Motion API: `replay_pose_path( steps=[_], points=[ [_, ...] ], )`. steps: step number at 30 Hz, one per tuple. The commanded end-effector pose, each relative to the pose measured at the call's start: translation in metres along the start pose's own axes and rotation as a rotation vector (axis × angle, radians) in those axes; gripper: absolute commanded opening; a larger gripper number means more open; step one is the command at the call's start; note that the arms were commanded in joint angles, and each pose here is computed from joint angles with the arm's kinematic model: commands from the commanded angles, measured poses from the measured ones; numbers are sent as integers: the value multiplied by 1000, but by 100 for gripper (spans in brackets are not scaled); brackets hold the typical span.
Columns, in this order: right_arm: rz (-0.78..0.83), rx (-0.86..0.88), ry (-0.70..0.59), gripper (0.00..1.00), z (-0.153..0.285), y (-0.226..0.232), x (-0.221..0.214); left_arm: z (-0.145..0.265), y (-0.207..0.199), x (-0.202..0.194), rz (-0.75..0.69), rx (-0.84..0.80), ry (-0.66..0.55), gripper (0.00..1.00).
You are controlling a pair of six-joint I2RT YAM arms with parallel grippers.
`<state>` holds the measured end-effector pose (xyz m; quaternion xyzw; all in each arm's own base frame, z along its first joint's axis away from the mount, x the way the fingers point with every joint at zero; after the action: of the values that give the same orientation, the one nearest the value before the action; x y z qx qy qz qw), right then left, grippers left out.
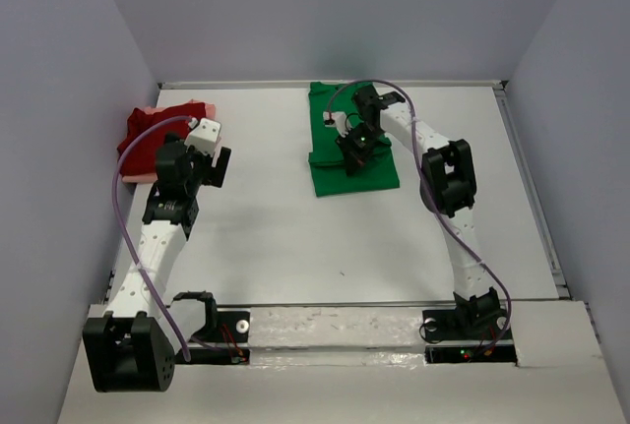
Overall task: Fold and stack the t-shirts
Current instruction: Smooth out the 2/3-rectangle-folded T-shirt at the center of the board.
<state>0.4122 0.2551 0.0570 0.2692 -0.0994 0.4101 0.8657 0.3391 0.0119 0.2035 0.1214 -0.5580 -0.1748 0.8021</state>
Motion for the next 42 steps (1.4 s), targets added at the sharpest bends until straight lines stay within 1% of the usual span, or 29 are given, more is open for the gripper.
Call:
replay_pose_path(
  steps=[1,5,9,14,18,22,25,28,31,35,37,39,40,42],
  points=[
    [35,-24,-15,0,-3,-8,6,0,10,27,15,15,-68,99],
    [46,-42,-20,0,-4,-13,10,0,8,28,19,0,-71,99],
    [59,-107,-43,0,-2,-26,19,-1,7,28,19,-4,-71,99],
    [118,-208,-140,0,8,-37,50,1,16,26,33,13,-62,99],
    [162,-252,-241,0,33,-35,84,4,18,29,40,9,-69,99],
    [216,-391,-363,0,68,-44,119,5,20,30,48,8,-69,99],
    [241,-511,-429,0,93,-53,136,5,19,29,52,-5,-74,99],
    [246,-600,-476,0,112,-59,144,6,20,29,56,-5,-75,99],
    [239,-630,-454,0,114,-63,138,6,19,29,61,-14,-79,99],
    [248,-567,-451,0,116,-44,128,8,18,33,65,-24,-95,99],
    [254,-481,-464,0,118,-23,122,8,17,32,67,-27,-95,99],
    [234,-405,-429,0,113,-8,110,9,15,33,66,-40,-104,99],
    [227,-339,-404,0,108,3,102,9,14,32,66,-46,-103,99],
    [227,-284,-378,0,98,13,96,9,13,33,66,-50,-108,99]
  ],
)
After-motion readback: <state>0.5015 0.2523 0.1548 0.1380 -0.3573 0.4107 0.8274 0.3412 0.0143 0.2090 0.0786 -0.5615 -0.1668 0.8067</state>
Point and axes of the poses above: each gripper's point midway between its finger pads, its own z axis back along the fingers, its own y axis along the line the jaws close on, x = y × z, the point moved 1 cm from there along z, back along the fingers, and after that the axes turned 4 degrees about -z, right-handed, at the moved point
